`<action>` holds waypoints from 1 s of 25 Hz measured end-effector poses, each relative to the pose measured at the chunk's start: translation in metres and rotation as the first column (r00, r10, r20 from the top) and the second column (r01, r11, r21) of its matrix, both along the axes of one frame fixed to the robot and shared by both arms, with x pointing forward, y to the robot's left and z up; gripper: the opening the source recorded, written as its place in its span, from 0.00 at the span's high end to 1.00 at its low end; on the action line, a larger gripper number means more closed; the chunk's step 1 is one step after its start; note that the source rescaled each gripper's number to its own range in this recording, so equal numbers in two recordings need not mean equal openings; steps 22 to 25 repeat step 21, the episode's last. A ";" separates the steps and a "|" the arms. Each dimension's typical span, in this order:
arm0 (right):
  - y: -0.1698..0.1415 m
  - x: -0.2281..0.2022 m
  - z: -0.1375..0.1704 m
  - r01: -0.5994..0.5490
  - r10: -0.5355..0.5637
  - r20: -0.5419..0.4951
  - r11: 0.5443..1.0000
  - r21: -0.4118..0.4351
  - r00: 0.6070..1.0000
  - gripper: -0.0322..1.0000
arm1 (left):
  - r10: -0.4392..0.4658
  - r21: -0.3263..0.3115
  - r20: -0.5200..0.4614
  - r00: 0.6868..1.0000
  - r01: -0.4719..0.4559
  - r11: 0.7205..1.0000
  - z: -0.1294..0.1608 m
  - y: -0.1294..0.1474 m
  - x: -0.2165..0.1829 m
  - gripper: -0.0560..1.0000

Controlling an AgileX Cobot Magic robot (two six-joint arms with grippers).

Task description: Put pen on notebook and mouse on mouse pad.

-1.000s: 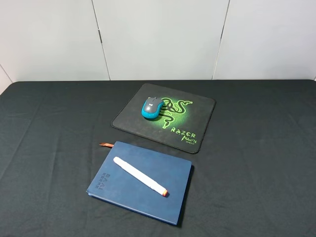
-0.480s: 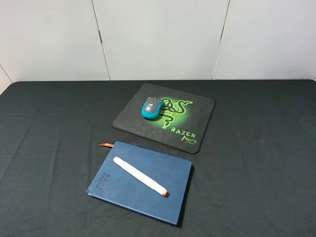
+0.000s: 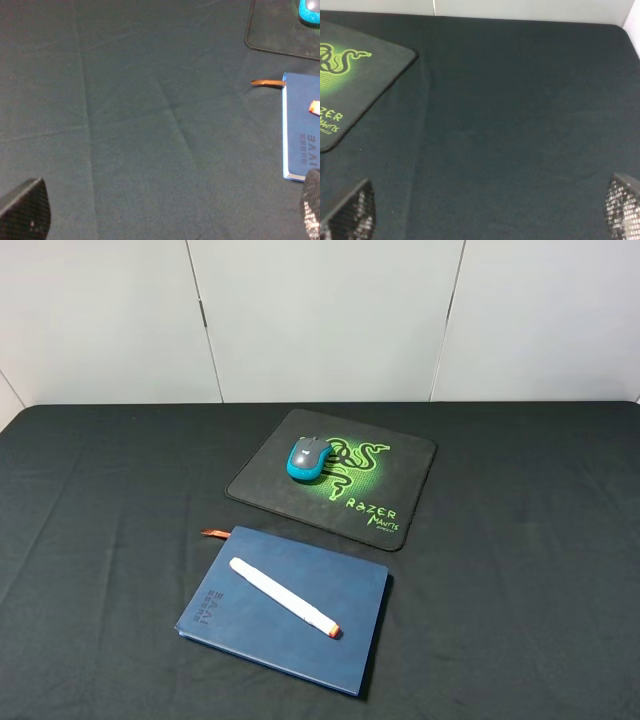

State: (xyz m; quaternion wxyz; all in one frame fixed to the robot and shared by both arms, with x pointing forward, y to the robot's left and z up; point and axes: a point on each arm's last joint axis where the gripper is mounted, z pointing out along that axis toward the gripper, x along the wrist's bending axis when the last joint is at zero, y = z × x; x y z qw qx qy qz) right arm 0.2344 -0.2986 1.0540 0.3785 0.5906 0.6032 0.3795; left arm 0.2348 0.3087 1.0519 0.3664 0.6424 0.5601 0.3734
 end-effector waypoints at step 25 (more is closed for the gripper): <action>0.001 0.000 0.000 -0.007 0.007 0.000 1.000 0.009 1.000 0.00 | 0.000 0.000 0.000 1.000 0.000 1.000 0.000 0.000 0.000 0.00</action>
